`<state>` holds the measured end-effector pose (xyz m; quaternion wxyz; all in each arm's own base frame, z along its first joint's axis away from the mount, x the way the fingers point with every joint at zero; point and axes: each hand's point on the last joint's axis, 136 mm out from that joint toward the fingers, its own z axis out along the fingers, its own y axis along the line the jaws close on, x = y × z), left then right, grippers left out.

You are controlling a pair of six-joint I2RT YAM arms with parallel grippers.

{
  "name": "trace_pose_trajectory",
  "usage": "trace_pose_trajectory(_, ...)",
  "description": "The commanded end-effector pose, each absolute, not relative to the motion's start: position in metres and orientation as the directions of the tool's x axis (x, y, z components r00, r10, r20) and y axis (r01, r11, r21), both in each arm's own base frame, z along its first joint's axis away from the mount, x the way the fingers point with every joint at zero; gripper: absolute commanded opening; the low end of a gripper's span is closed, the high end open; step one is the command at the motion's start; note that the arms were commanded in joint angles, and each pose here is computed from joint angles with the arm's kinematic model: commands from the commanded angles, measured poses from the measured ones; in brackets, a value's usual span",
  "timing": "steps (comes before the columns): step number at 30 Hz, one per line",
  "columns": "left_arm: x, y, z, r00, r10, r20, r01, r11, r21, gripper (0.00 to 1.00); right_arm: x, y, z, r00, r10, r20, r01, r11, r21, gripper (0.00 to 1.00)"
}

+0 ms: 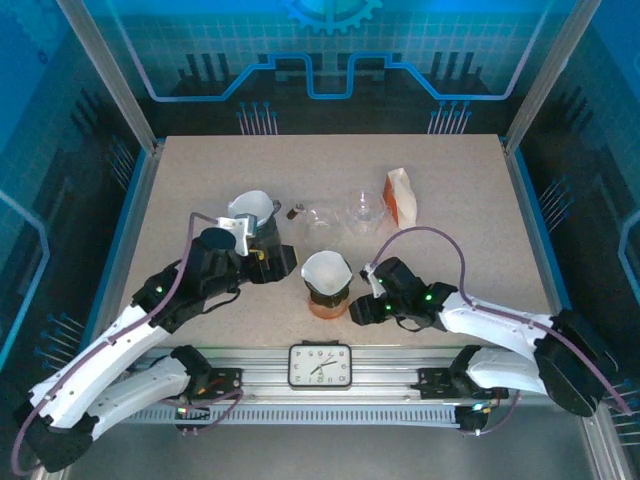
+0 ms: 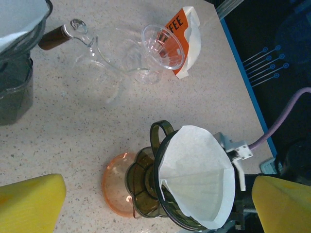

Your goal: Place the coffee filter in the dripper

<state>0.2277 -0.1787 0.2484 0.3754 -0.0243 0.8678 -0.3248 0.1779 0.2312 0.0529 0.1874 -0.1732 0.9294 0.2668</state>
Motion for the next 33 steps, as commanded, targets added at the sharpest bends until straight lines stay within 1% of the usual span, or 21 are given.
trace_pose_trajectory(1,0.23,-0.17,0.248,-0.701,-0.315,-0.639,0.165,0.801,-0.576,0.99,0.187,0.252,0.061,-0.854,-0.182,-0.487,-0.446,0.737,0.507,0.52)
trace_pose_trajectory(8,0.23,-0.166,0.247,-0.694,-0.323,-0.643,0.154,0.806,-0.572,0.99,0.195,0.259,0.052,-0.856,-0.128,-0.501,-0.423,0.731,0.535,0.5)
trace_pose_trajectory(18,0.229,-0.16,0.25,-0.682,-0.342,-0.646,0.133,0.81,-0.571,0.99,0.218,0.285,0.059,-0.829,-0.074,-0.555,-0.435,0.709,0.555,0.47)
trace_pose_trajectory(26,0.222,-0.143,0.258,-0.633,-0.386,-0.671,0.113,0.811,-0.574,0.99,0.242,0.313,0.057,-0.823,-0.067,-0.564,-0.438,0.706,0.556,0.47)
trace_pose_trajectory(33,0.219,-0.133,0.272,-0.585,-0.397,-0.707,0.129,0.816,-0.564,0.99,0.265,0.335,0.056,-0.819,-0.065,-0.57,-0.441,0.707,0.553,0.46)
